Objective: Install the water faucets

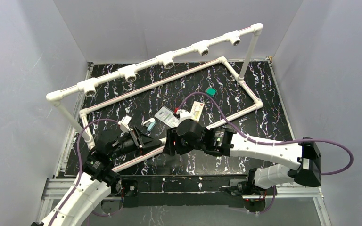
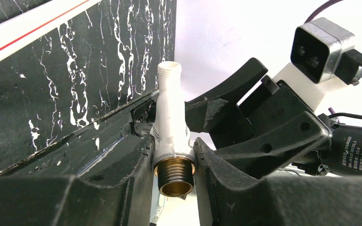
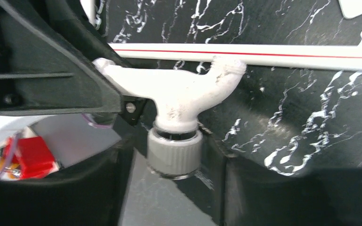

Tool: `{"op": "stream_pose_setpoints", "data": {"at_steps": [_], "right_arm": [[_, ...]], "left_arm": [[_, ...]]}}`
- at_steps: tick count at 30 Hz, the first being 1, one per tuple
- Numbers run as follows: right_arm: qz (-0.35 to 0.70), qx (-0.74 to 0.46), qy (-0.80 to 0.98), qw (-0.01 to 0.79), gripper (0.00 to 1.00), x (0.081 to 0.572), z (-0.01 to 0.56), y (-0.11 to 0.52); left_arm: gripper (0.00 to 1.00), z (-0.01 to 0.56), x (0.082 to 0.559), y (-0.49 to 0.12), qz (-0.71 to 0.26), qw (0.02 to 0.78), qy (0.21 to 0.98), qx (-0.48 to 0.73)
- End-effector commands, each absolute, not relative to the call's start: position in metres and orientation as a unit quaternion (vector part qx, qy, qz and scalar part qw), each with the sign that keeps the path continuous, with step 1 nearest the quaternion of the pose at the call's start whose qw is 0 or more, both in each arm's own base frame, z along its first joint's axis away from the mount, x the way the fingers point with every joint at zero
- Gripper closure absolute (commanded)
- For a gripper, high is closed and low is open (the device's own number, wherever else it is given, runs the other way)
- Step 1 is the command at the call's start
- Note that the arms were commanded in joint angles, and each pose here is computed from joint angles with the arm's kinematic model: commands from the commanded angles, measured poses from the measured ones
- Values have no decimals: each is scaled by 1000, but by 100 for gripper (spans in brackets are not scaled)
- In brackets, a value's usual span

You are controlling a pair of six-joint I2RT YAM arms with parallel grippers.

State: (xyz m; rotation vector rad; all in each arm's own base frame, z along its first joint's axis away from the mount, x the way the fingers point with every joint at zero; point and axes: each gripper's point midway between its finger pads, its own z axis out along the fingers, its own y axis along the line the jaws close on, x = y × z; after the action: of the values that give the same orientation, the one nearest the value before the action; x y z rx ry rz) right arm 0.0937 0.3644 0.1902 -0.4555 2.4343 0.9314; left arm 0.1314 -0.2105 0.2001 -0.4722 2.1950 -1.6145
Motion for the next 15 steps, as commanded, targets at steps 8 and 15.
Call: {"op": "stream_pose_setpoints", "data": {"at_steps": [8,15], "right_arm": [[379,-259,827,324,1,88,242,337],[426,-433,671,425,1,68,290,315]], "left_arm": [[100,221,127,-217,-630,161,738,-182],[100,252,118,-226,-680,145,705,-137]]}}
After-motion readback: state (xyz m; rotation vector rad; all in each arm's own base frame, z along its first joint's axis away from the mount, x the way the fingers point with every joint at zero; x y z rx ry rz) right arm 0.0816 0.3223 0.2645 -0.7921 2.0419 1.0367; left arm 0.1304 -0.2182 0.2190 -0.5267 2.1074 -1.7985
